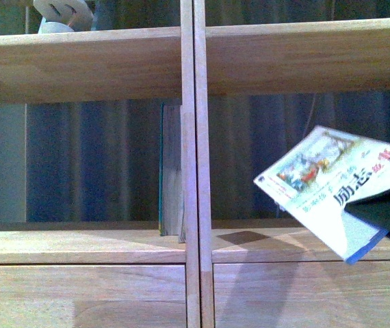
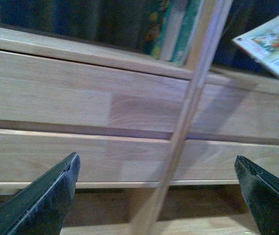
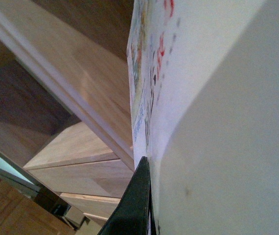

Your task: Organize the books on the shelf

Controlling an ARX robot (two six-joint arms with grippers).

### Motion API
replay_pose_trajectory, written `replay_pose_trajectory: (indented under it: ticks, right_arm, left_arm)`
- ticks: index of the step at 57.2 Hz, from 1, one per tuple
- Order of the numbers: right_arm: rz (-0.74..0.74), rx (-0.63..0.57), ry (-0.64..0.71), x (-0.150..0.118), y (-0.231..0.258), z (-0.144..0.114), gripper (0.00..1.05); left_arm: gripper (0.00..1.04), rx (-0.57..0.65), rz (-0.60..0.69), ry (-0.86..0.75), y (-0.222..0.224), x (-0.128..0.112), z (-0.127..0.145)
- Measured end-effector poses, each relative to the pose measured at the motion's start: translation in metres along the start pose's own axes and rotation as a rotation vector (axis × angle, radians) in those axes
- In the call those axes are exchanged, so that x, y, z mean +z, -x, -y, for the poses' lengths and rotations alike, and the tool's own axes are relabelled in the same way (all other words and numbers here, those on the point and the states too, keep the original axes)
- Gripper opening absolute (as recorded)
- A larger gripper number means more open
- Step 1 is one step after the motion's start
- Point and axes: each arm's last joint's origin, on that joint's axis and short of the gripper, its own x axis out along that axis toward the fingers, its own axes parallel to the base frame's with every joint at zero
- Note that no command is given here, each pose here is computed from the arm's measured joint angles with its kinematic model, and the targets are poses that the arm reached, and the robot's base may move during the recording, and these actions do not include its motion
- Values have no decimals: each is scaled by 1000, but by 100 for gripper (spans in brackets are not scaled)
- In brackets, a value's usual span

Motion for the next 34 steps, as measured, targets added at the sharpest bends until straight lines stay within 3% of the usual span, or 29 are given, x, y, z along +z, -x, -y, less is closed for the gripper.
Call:
replay_pose_trajectory:
  ticks: [8,23,28,34]
  right_arm:
    - [83,55,123,25,30,-18,7]
    - [116,168,211,40,48,-45,7]
    - [128,206,222,42,47,-54,7]
    - [146,278,266,38,39,-74,7]
  left_arm:
    - [97,38,24,54,-14,19,-35]
    - [97,113,52,63,-70,63,-91]
    - [97,101,21,92,-94,77,-105]
    - [97,-3,14,128,-141,105,-111]
